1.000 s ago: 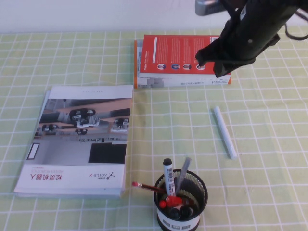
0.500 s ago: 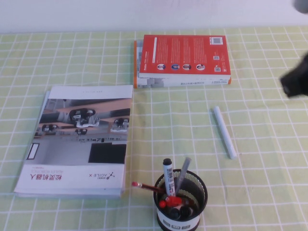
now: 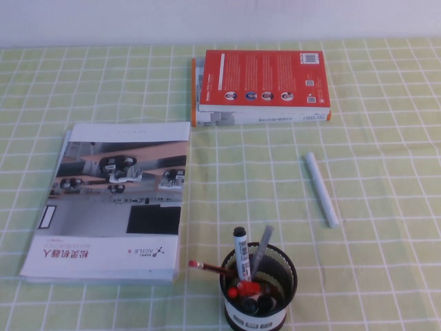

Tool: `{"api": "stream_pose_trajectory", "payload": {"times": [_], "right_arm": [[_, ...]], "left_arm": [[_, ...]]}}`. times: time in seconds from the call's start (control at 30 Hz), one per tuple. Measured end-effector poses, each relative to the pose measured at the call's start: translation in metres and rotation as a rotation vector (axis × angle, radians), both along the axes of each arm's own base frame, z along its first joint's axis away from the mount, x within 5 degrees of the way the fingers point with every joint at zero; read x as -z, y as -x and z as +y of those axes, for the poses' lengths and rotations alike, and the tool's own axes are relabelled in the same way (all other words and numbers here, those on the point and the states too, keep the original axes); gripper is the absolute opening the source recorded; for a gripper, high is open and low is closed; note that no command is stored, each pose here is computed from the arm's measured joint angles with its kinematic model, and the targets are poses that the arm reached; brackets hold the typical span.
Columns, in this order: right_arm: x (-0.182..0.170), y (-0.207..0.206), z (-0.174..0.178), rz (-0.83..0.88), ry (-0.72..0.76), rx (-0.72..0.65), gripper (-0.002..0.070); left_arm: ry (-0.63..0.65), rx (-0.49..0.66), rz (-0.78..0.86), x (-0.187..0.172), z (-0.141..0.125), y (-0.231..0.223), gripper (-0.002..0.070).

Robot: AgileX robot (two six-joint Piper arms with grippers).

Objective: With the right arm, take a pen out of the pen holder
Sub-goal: 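Take a marker out of the pen holder and lay it on the table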

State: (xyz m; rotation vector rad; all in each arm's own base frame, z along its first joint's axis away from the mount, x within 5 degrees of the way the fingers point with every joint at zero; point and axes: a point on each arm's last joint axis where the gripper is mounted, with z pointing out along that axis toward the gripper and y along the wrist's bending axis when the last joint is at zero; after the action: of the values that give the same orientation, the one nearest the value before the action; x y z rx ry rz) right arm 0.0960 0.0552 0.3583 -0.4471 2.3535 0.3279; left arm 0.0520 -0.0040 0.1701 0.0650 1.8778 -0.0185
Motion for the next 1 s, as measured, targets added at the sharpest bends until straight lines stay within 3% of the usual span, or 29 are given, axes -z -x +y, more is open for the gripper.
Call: {"api": "stream_pose_trajectory", "payload": {"times": [0.27, 0.67, 1.0], "right_arm": [[0.041, -0.007, -0.006, -0.093, -0.027, 0.069, -0.0012], [0.136, 0.014, -0.047, -0.405, -0.237, 0.49, -0.0013], [0.169, 0.033, -0.052, -0.602, -0.28, 0.515, -0.0013]], "left_arm": [[0.0, 0.0, 0.0, 0.0, 0.0, 0.0, -0.0005], [0.0, 0.0, 0.0, 0.0, 0.0, 0.0, -0.0005], [0.0, 0.0, 0.0, 0.0, 0.0, 0.0, -0.0005]]}}
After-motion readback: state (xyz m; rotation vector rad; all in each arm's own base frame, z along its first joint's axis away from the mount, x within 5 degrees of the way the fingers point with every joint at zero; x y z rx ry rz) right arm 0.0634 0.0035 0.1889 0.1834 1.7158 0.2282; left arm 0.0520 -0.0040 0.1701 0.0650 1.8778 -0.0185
